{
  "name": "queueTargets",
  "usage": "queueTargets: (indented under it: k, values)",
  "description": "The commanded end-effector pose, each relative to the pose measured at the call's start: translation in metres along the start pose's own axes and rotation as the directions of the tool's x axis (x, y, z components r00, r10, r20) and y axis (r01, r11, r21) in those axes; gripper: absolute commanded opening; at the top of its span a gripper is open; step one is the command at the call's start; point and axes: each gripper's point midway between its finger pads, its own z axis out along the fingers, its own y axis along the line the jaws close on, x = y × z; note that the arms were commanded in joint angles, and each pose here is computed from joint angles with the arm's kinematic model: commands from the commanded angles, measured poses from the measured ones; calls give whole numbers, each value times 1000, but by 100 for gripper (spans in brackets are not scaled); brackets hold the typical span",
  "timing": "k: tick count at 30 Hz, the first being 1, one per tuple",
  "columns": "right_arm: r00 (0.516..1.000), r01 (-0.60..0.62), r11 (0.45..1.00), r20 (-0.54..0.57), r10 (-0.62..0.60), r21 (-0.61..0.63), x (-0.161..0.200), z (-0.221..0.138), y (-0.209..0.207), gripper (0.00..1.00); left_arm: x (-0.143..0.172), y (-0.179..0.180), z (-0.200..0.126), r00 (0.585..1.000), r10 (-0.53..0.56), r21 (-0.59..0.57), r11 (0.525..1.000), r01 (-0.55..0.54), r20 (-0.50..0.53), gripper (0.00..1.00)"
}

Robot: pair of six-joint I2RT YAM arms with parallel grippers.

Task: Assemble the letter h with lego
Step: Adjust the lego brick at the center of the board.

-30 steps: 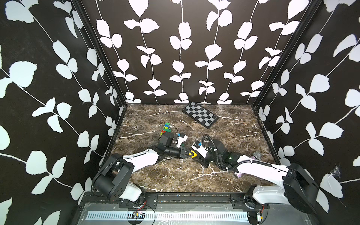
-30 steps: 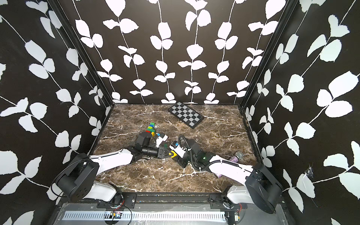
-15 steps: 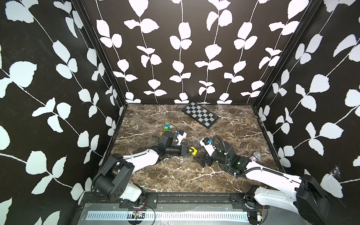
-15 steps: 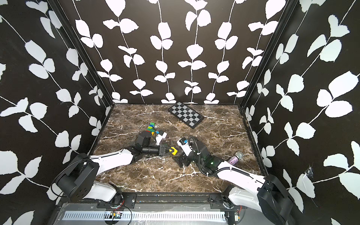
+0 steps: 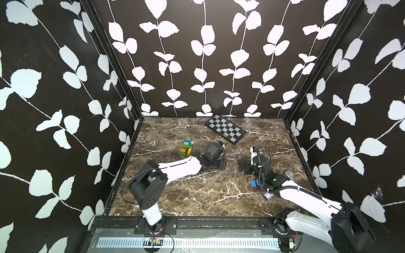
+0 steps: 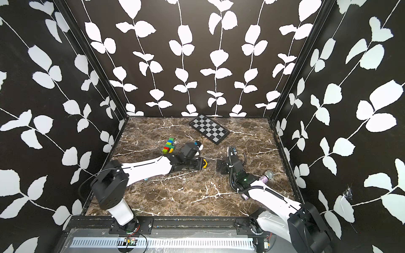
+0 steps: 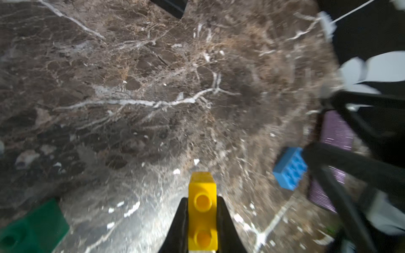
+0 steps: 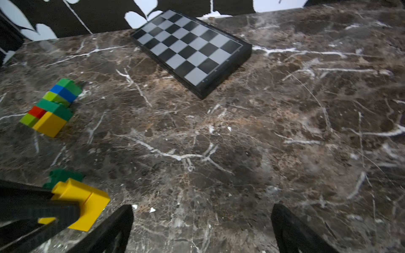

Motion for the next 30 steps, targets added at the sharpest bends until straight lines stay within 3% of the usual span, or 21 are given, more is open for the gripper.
queueTargets:
  k: [1,7,12,30]
  values:
    - [999,-46,997,-3,46,58,6,1,-12,97,11,33,10,999,34,-239,970,-42,-39,0]
    - [999,-44,998,8,44,44,3,-1,-11,97,19,50,20,999,46,-402,914,-53,-28,0]
    - [999,-48,998,-2,48,41,5,-1,-10,97,30,60,19,999,33,-474,880,-36,-14,0]
    - [998,-52,997,-18,53,54,8,1,-12,97,67,57,54,999,-8,-377,926,-12,-51,0]
